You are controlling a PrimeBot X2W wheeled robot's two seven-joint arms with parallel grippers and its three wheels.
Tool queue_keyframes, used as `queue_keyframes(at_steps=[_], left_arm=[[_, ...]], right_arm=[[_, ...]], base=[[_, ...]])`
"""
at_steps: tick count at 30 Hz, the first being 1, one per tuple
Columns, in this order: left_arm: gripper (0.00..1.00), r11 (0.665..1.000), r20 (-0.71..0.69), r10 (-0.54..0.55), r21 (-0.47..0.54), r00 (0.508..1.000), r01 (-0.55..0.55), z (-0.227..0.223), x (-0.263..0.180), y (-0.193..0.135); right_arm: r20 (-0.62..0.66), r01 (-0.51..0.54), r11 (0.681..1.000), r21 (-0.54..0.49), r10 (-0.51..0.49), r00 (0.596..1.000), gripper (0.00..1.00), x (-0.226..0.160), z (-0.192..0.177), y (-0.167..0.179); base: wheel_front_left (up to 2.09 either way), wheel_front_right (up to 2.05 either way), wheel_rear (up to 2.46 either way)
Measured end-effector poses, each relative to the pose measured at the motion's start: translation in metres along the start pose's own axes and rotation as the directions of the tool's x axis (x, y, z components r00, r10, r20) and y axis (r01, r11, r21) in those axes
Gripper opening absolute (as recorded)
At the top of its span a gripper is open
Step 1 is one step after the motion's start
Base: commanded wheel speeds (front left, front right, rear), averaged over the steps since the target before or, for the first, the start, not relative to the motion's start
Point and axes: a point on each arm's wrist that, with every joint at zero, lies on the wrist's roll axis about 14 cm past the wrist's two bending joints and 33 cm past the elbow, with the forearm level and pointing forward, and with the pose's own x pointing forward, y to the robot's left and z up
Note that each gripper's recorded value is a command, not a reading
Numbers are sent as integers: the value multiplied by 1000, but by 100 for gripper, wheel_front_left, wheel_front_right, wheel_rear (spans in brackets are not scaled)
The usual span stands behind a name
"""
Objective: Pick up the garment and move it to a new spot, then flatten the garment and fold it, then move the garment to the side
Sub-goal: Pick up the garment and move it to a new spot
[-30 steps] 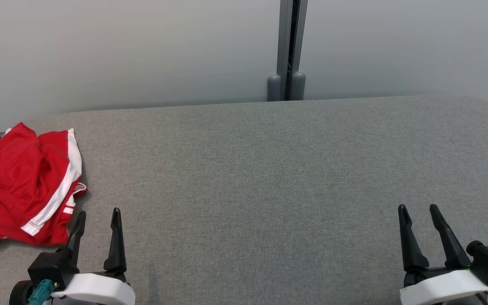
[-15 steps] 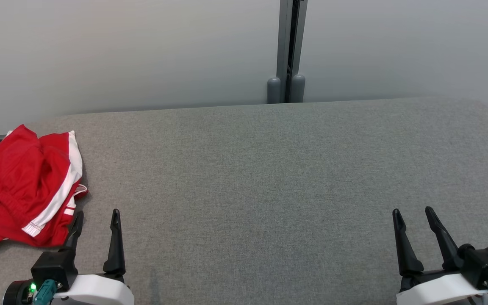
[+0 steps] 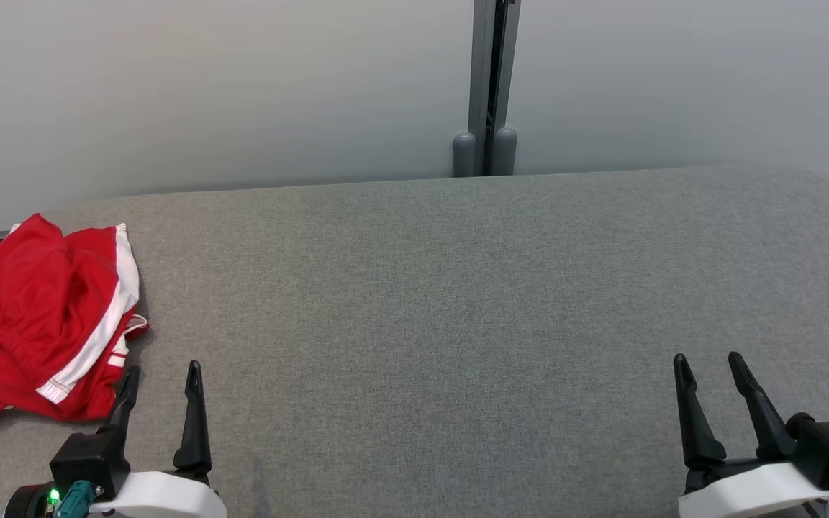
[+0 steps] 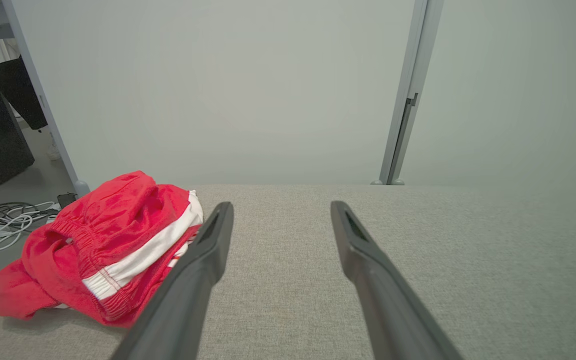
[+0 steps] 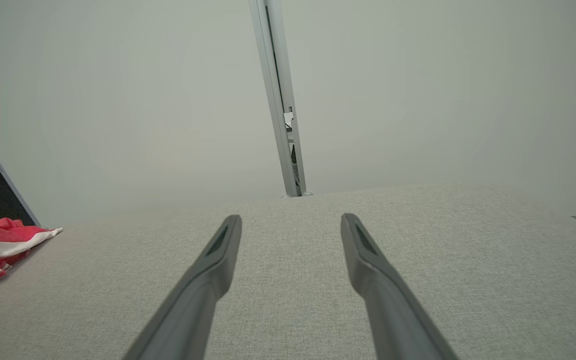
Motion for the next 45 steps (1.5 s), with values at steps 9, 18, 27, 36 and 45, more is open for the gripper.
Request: queue_keyframes(at_steps=[9,18,27,36,45], left_arm=[[100,1000,-3,9,-3,1000,-9,-1,-1,2],[100,999,-5,44,2,999,-44,-2,-5,13],[100,991,2,131,-9,991,-131,-3,-22,41],[100,963,8,270,-10,963,-270,-3,-53,83],[100,918,11,397,-7,918,-397,-3,-88,120]], right_arm=[[0,-4,1000,0,4,1000,100,0,2,1],[-11,-27,1000,3,27,1000,100,3,-2,9],[-51,-102,995,17,102,993,100,13,-16,33],[-90,-218,975,35,220,971,100,28,-32,73],[-124,-342,938,61,347,930,100,37,-47,118]], base=[[0,0,0],[0,0,0],[0,0,0],[0,0,0],[0,0,0]])
